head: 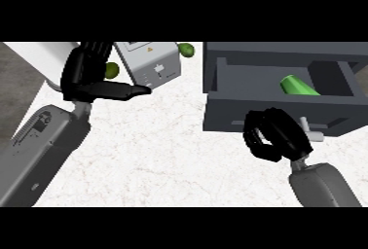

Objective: Pick up the cup, place it into the drawer and close the drawer

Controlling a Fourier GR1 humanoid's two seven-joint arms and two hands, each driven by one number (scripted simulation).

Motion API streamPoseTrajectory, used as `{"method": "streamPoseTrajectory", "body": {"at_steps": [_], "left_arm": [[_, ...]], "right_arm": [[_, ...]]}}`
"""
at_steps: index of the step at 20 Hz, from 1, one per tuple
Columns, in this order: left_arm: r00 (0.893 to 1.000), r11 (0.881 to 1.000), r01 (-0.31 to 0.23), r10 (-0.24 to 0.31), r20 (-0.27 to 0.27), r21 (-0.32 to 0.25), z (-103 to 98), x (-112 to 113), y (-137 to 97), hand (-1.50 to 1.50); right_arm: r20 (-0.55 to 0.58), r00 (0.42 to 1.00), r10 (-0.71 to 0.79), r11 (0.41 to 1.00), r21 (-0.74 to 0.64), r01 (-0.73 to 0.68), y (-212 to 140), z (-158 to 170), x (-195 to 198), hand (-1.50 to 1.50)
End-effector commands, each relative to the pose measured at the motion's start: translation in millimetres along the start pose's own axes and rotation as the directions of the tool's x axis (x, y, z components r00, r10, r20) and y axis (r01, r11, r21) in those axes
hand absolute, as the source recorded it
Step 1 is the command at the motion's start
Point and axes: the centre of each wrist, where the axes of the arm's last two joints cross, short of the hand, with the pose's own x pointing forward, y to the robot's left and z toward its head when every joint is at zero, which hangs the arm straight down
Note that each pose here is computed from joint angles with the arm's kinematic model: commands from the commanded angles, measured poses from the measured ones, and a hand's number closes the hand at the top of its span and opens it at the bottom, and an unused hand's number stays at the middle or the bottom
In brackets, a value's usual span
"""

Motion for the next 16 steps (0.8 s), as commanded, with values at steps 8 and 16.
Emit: {"method": "streamPoseTrajectory", "body": {"at_steps": [8,16], "left_arm": [[1.0,1.0,0.0,0.0,0.004,0.008,35.4,2.7,41.3,-1.5],[1.0,0.999,-0.031,0.031,0.001,-0.013,50.0,-0.8,70.7,-1.5]], "right_arm": [[-0.037,0.998,0.054,0.998,0.041,-0.053,23.3,-82.6,-49.0,1.5],[-0.104,0.995,0.002,0.998,0.067,0.005,-6.7,-100.5,-80.3,1.5]]}}
